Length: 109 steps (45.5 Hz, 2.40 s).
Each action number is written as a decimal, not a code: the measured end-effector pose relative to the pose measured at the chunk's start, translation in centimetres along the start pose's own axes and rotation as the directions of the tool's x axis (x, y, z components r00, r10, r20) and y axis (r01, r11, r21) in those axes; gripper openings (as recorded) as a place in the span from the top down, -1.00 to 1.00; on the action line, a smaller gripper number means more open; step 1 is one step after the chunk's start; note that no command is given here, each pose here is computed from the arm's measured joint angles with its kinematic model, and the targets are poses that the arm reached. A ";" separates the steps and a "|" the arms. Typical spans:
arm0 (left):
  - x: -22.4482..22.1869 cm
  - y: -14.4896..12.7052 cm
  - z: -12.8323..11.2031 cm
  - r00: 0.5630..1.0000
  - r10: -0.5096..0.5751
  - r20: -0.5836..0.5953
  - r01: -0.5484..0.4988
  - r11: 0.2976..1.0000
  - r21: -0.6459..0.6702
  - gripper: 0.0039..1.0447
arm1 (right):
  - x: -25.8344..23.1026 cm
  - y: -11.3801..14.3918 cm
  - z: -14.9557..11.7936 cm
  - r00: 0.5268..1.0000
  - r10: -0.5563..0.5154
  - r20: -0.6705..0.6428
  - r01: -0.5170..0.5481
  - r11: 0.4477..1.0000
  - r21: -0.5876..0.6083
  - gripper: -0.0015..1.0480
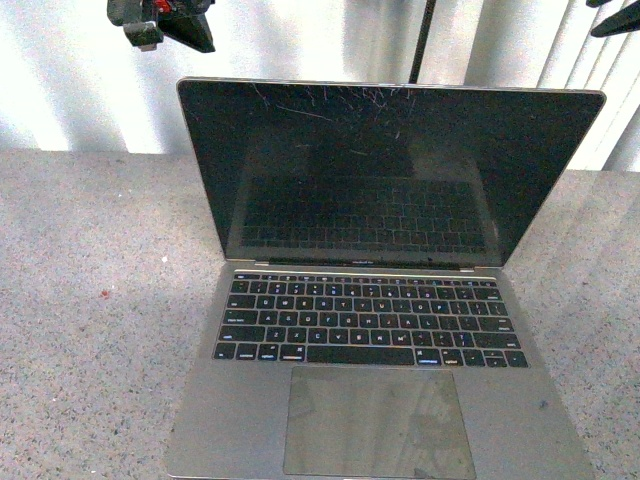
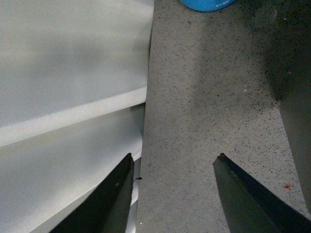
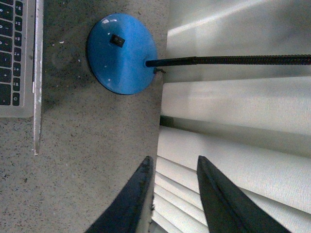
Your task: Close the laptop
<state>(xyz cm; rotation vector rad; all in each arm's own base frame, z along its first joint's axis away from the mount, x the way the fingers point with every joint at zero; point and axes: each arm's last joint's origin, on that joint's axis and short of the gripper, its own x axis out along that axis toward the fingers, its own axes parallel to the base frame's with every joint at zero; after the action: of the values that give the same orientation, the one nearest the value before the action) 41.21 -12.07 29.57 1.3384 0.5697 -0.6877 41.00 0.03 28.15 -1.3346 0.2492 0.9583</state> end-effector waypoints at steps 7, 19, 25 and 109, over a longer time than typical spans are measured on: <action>0.2 -0.4 -0.4 1.000 -0.022 -0.012 0.022 1.000 -0.007 0.60 | 0.5 0.5 0.2 1.000 0.019 0.007 -0.019 1.000 -0.001 0.95; -0.1 -0.6 -0.6 0.998 -0.027 -0.062 0.028 1.000 0.010 0.94 | 1.3 1.4 0.6 0.998 0.055 0.014 -0.055 0.998 0.010 0.94; -0.2 -0.8 -0.4 0.996 -0.034 -0.087 0.037 0.999 0.027 0.94 | 1.5 1.7 0.8 0.998 0.064 0.018 -0.064 0.998 0.018 0.94; 1.3 -5.8 4.2 0.991 -0.125 -0.039 0.129 0.985 0.114 0.94 | 2.6 4.5 1.6 0.973 0.224 0.057 -0.229 0.969 0.097 0.94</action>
<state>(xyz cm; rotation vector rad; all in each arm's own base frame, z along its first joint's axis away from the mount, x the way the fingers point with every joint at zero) 37.77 -16.94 25.38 1.4323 0.6532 -0.8146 38.86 2.28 23.71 -1.2050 0.4182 1.1509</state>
